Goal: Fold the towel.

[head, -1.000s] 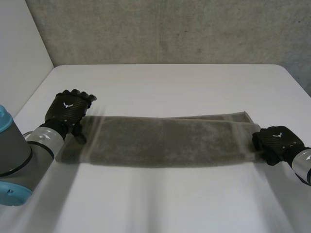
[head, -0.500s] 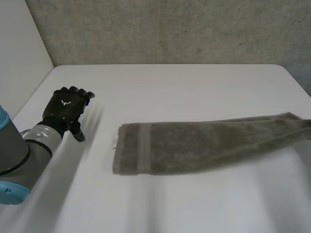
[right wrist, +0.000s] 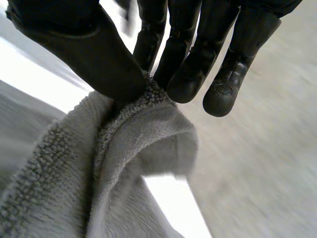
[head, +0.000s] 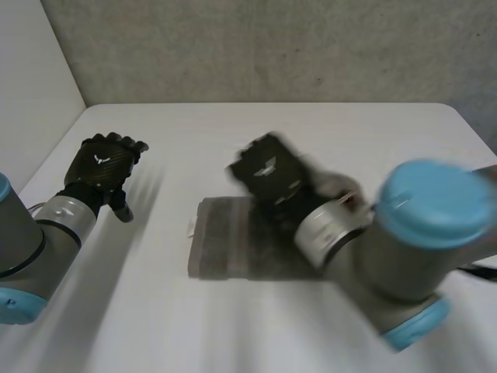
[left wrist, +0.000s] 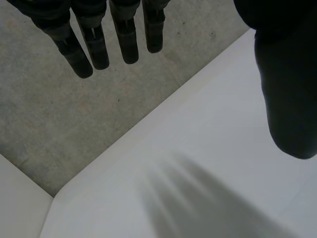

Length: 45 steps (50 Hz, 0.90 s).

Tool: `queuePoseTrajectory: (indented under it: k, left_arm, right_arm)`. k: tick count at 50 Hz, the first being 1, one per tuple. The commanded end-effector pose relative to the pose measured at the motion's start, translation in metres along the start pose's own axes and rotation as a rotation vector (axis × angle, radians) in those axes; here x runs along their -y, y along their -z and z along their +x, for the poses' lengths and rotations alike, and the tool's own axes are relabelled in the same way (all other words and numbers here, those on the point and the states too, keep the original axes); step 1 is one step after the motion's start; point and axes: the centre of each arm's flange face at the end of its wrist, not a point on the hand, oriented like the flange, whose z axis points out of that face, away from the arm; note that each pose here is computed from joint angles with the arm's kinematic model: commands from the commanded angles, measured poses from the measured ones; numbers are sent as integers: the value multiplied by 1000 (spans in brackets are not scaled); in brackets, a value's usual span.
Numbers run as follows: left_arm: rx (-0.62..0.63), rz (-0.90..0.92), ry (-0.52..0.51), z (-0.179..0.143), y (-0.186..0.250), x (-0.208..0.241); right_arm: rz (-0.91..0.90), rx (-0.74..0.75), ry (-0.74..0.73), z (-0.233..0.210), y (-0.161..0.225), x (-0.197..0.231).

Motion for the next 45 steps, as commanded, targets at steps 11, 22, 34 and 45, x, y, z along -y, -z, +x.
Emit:
queuePoseTrajectory:
  k: [11, 22, 34, 45]
  left_arm:
    - [-10, 1, 0, 3, 0, -1]
    - [-122, 62, -12, 45, 12, 19]
    - [-324, 142, 117, 111, 38, 51]
    - [-432, 137, 133, 170, 27, 46]
  right_arm:
    - [-21, 90, -42, -40, 0, -9]
    - [-151, -116, -175, 39, 39, -37]
    - [-414, -110, -279, 38, 84, -91]
    - [-429, -99, -305, 37, 91, -104]
